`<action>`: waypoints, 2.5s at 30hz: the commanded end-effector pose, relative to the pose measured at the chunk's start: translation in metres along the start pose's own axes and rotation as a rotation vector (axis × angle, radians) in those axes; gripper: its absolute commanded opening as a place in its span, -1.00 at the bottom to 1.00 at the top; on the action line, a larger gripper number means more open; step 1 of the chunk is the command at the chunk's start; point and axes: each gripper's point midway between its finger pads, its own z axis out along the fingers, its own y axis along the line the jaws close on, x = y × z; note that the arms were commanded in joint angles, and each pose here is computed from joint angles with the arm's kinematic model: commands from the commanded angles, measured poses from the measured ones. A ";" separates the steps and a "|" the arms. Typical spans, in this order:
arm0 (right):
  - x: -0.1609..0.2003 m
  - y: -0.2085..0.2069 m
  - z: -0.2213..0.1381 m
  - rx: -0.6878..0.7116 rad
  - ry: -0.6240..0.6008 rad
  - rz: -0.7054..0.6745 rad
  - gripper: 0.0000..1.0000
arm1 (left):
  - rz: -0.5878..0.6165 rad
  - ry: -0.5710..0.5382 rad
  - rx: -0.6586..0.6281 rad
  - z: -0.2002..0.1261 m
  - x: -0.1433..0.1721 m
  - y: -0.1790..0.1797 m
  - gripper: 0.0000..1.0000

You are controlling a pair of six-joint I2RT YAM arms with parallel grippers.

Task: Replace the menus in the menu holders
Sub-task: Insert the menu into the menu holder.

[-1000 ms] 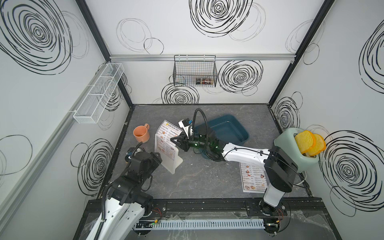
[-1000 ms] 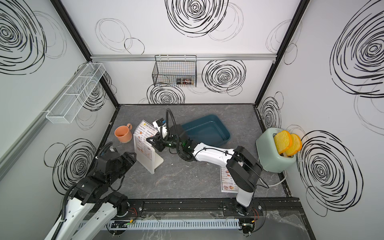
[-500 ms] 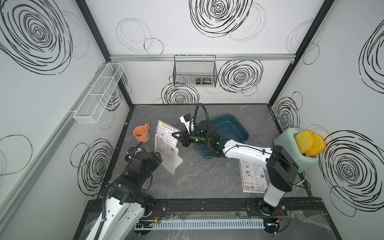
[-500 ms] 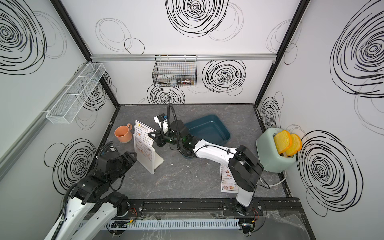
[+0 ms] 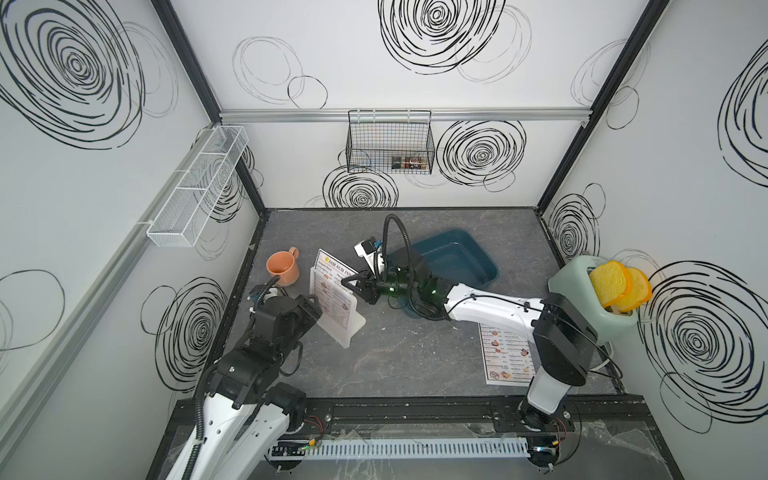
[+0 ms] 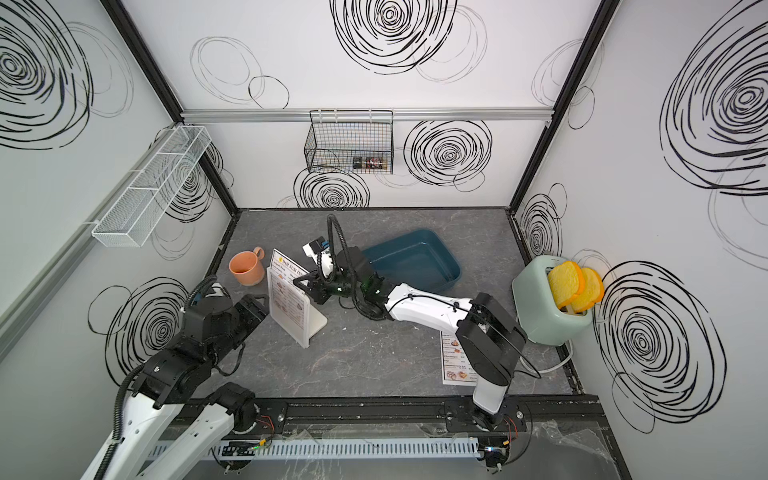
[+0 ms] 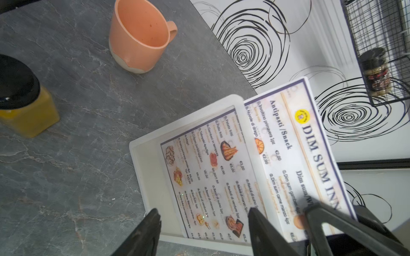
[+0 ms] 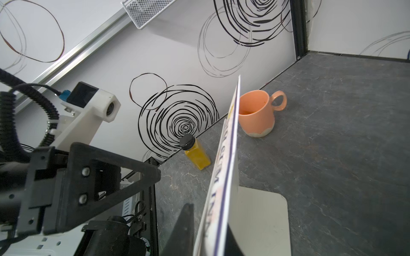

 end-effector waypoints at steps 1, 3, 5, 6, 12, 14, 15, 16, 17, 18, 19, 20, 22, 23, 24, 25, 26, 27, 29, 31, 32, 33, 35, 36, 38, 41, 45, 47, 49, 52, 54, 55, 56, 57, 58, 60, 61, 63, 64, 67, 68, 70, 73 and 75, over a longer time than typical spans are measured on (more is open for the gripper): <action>-0.025 0.010 -0.013 -0.001 -0.050 -0.042 -0.80 | 0.012 -0.069 0.027 -0.009 -0.021 -0.015 0.34; -0.014 0.011 -0.011 -0.009 -0.027 -0.037 -0.86 | 0.020 -0.075 0.038 -0.011 -0.025 -0.022 0.34; -0.003 0.013 -0.007 -0.012 -0.002 -0.047 -0.90 | 0.032 -0.083 0.059 -0.014 -0.031 -0.032 0.34; 0.001 0.013 -0.005 -0.016 0.009 -0.048 -0.91 | 0.039 -0.083 0.069 -0.015 -0.033 -0.037 0.34; 0.017 0.013 0.002 -0.033 0.062 -0.047 -0.81 | 0.091 -0.055 0.165 -0.018 -0.045 -0.083 0.39; 0.020 0.011 0.004 -0.031 0.074 -0.048 -0.77 | 0.096 -0.035 0.200 -0.017 -0.045 -0.097 0.41; 0.020 0.011 0.004 -0.028 0.075 -0.048 -0.76 | 0.095 -0.026 0.217 -0.016 -0.045 -0.103 0.41; 0.021 0.011 0.004 -0.027 0.080 -0.049 -0.74 | 0.096 -0.013 0.233 -0.014 -0.044 -0.109 0.41; 0.021 0.011 0.003 -0.024 0.080 -0.051 -0.70 | 0.094 -0.001 0.247 -0.012 -0.043 -0.114 0.41; 0.020 0.010 0.003 -0.021 0.080 -0.052 -0.64 | 0.094 0.007 0.259 -0.011 -0.043 -0.119 0.41; 0.019 0.010 0.002 -0.018 0.080 -0.054 -0.59 | 0.093 0.017 0.270 -0.009 -0.042 -0.124 0.40; 0.017 0.010 0.001 -0.019 0.077 -0.056 -0.57 | 0.092 0.028 0.279 -0.006 -0.042 -0.128 0.38; 0.012 0.012 -0.002 -0.022 0.068 -0.061 -0.52 | 0.092 0.043 0.306 -0.002 -0.041 -0.138 0.34; 0.009 0.014 -0.003 -0.024 0.060 -0.064 -0.50 | 0.092 0.055 0.321 0.002 -0.040 -0.143 0.31; 0.006 0.015 -0.004 -0.025 0.055 -0.067 -0.48 | 0.090 0.063 0.336 0.005 -0.039 -0.148 0.29; 0.003 0.016 -0.005 -0.026 0.048 -0.071 -0.46 | 0.090 0.078 0.346 0.009 -0.037 -0.152 0.25; 0.001 0.018 -0.007 -0.027 0.044 -0.076 -0.45 | 0.093 0.093 0.355 0.013 -0.035 -0.157 0.23; 0.000 0.019 -0.007 -0.029 0.042 -0.083 -0.44 | 0.096 0.107 0.357 0.016 -0.034 -0.159 0.20; 0.000 0.018 -0.007 -0.028 0.041 -0.089 -0.43 | 0.102 0.135 0.352 0.025 -0.030 -0.163 0.07; 0.001 0.018 -0.007 -0.027 0.044 -0.088 -0.43 | 0.108 0.152 0.342 0.032 -0.028 -0.164 -0.04; 0.002 0.017 -0.007 -0.027 0.045 -0.089 -0.43 | 0.110 0.157 0.340 0.034 -0.027 -0.165 -0.06; 0.002 0.017 -0.007 -0.026 0.046 -0.090 -0.43 | 0.111 0.158 0.335 0.036 -0.028 -0.164 -0.08; 0.002 0.018 -0.008 -0.028 0.043 -0.093 -0.44 | 0.112 0.163 0.332 0.039 -0.027 -0.165 -0.18; 0.002 0.018 -0.008 -0.028 0.042 -0.096 -0.44 | 0.112 0.167 0.323 0.042 -0.028 -0.164 -0.20; 0.002 0.018 -0.008 -0.026 0.042 -0.100 -0.44 | 0.114 0.186 0.292 0.048 -0.025 -0.159 -0.26; 0.002 0.018 -0.009 -0.021 0.042 -0.115 -0.44 | 0.130 0.233 0.196 0.061 -0.018 -0.145 -0.27; 0.002 0.019 -0.010 -0.004 0.042 -0.145 -0.43 | 0.159 0.243 0.082 0.064 -0.020 -0.130 -0.29; 0.002 0.020 -0.009 0.000 0.043 -0.156 -0.43 | 0.173 0.234 0.054 0.064 -0.022 -0.125 -0.28; 0.003 0.019 -0.009 0.002 0.047 -0.162 -0.42 | 0.183 0.241 0.032 0.065 -0.020 -0.119 -0.27; 0.003 0.022 -0.009 -0.001 0.049 -0.169 -0.41 | 0.189 0.255 0.008 0.067 -0.015 -0.112 -0.26; 0.003 0.023 -0.010 0.002 0.049 -0.176 -0.39 | 0.187 0.253 0.005 0.067 -0.015 -0.110 -0.26; 0.003 0.024 -0.010 0.003 0.048 -0.179 -0.38 | 0.187 0.249 0.004 0.066 -0.016 -0.110 -0.26; 0.003 0.024 -0.011 0.003 0.048 -0.179 -0.38 | 0.189 0.248 0.004 0.065 -0.016 -0.109 -0.26; 0.004 0.023 -0.012 0.006 0.048 -0.179 -0.36 | 0.191 0.245 0.002 0.064 -0.017 -0.109 -0.26; 0.004 0.024 -0.012 0.006 0.048 -0.180 -0.32 | 0.195 0.246 -0.002 0.064 -0.016 -0.107 -0.26; 0.002 0.025 -0.015 0.005 0.043 -0.178 -0.22 | 0.197 0.250 -0.011 0.066 -0.013 -0.103 -0.26; 0.001 0.026 -0.016 0.005 0.037 -0.179 -0.16 | 0.198 0.255 -0.014 0.067 -0.011 -0.100 -0.26; -0.003 0.028 -0.021 0.005 0.026 -0.179 -0.05 | 0.199 0.263 -0.017 0.069 -0.008 -0.097 -0.26; -0.006 0.029 -0.025 0.007 0.018 -0.179 0.00 | 0.200 0.265 -0.020 0.070 -0.006 -0.096 -0.26; -0.016 0.030 -0.038 0.022 -0.007 -0.164 0.10 | 0.209 0.272 -0.023 0.071 -0.003 -0.093 -0.26; -0.017 0.028 -0.041 0.031 -0.011 -0.160 0.11 | 0.212 0.275 -0.022 0.072 -0.002 -0.093 -0.27; -0.020 0.023 -0.051 0.058 -0.024 -0.149 0.13 | 0.219 0.278 -0.021 0.072 0.000 -0.093 -0.27; -0.018 0.012 -0.062 0.103 -0.022 -0.114 0.23 | 0.233 0.282 -0.020 0.073 0.003 -0.092 -0.27; -0.013 0.007 -0.067 0.123 -0.001 -0.085 0.26 | 0.248 0.291 -0.025 0.074 0.006 -0.089 -0.27</action>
